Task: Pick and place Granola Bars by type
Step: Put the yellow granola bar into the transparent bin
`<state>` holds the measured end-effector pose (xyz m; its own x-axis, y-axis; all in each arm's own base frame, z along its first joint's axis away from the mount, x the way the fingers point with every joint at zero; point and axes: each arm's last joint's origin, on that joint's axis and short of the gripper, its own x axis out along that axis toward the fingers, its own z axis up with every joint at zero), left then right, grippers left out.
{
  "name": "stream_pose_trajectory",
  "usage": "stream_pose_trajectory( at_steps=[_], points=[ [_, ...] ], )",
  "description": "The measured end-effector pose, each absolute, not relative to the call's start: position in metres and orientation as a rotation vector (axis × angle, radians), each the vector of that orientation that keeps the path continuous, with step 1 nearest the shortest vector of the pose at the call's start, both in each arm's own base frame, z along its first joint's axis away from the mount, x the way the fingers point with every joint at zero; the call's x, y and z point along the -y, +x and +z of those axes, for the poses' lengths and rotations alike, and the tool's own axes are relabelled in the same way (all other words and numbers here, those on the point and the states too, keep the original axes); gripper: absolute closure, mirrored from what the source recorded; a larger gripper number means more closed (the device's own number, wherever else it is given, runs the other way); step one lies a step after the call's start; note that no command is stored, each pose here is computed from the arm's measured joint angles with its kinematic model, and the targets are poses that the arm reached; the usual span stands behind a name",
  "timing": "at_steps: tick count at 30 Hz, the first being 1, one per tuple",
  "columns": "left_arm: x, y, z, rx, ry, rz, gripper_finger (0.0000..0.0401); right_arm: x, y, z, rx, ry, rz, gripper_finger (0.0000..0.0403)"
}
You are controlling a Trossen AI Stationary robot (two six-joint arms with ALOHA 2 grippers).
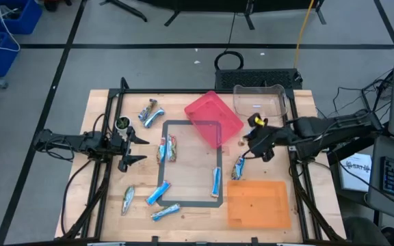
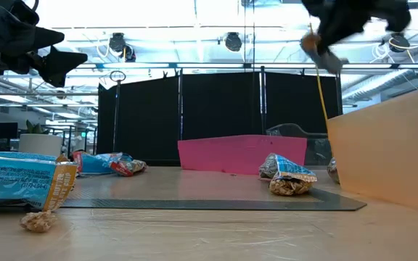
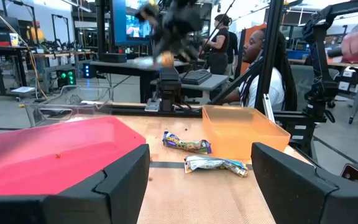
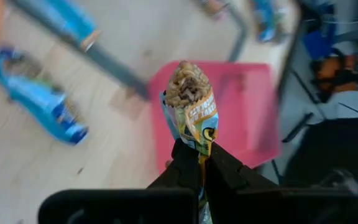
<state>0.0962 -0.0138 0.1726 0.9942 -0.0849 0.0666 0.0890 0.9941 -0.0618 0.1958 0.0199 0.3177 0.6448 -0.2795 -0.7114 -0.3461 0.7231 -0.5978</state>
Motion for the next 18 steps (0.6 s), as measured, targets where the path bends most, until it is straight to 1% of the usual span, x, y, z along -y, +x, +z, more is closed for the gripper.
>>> stream_pose_trajectory(
  at_steps=[9,14,18],
  points=[
    [0.014,0.096,0.173,0.064,-0.065,-0.087,0.0114,-0.015,0.19,0.383,-0.737,-0.77,-0.2,0.0402],
    [0.014,0.096,0.173,0.064,-0.065,-0.087,0.012,-0.01,0.188,0.405,-0.668,-0.749,-0.308,0.0402],
    [0.014,0.096,0.173,0.064,-0.064,-0.087,0.0122,-0.003,0.187,0.421,-0.597,-0.678,-0.435,0.0402]
  ],
)
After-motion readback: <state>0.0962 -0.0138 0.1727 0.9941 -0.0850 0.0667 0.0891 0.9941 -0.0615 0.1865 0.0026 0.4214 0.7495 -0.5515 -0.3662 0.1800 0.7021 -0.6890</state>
